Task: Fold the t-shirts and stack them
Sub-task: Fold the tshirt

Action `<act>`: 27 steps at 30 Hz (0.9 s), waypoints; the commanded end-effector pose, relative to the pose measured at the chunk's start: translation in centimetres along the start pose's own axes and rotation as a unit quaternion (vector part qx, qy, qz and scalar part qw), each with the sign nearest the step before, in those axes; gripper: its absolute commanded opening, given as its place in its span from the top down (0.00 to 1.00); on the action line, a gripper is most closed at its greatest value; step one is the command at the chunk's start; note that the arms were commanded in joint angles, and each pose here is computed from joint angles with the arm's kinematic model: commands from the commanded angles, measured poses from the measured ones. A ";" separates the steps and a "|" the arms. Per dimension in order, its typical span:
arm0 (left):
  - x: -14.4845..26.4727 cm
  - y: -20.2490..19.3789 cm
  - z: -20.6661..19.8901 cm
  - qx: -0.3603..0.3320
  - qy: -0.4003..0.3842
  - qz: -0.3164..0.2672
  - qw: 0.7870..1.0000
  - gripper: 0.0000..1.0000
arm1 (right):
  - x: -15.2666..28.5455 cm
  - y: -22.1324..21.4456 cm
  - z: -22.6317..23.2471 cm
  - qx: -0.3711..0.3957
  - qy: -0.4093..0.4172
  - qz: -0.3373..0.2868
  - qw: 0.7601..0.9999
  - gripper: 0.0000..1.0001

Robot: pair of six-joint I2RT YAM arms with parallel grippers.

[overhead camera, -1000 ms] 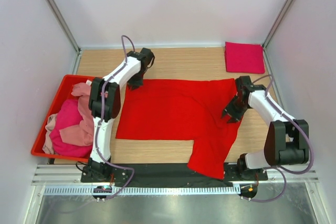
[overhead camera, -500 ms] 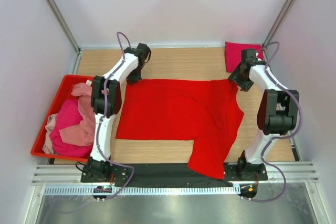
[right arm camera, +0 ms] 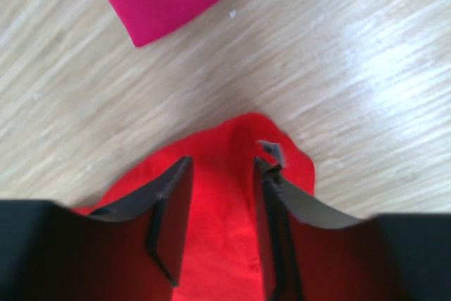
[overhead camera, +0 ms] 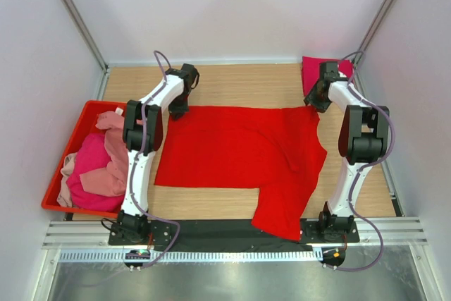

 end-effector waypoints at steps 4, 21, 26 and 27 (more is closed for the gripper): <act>-1.7 0.9 -0.5 0.017 -0.002 0.000 1.000 0.89 | -0.9 2.8 0.0 -0.004 -0.026 -0.025 0.999 0.77; -2.0 0.8 -0.2 0.016 0.006 0.004 1.000 0.90 | -2.8 7.1 -1.4 0.085 -0.103 -0.065 0.989 0.78; 1.6 2.2 0.4 0.031 -0.020 -0.020 0.999 0.74 | 1.9 7.4 -3.0 0.091 -0.163 -0.029 0.982 0.47; 2.3 2.3 0.3 0.032 -0.029 -0.023 0.999 0.67 | 3.0 7.6 -3.2 0.090 -0.168 -0.026 0.981 0.46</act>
Point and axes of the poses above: each gripper's point midway between its finger pads, its own x axis back along the fingers, its own z axis along the line the jaws close on, y = z × x, the point moved 6 cm from there along x, back along the fingers, and after that the axes turned 13 degrees about x, right-handed, at the moved point
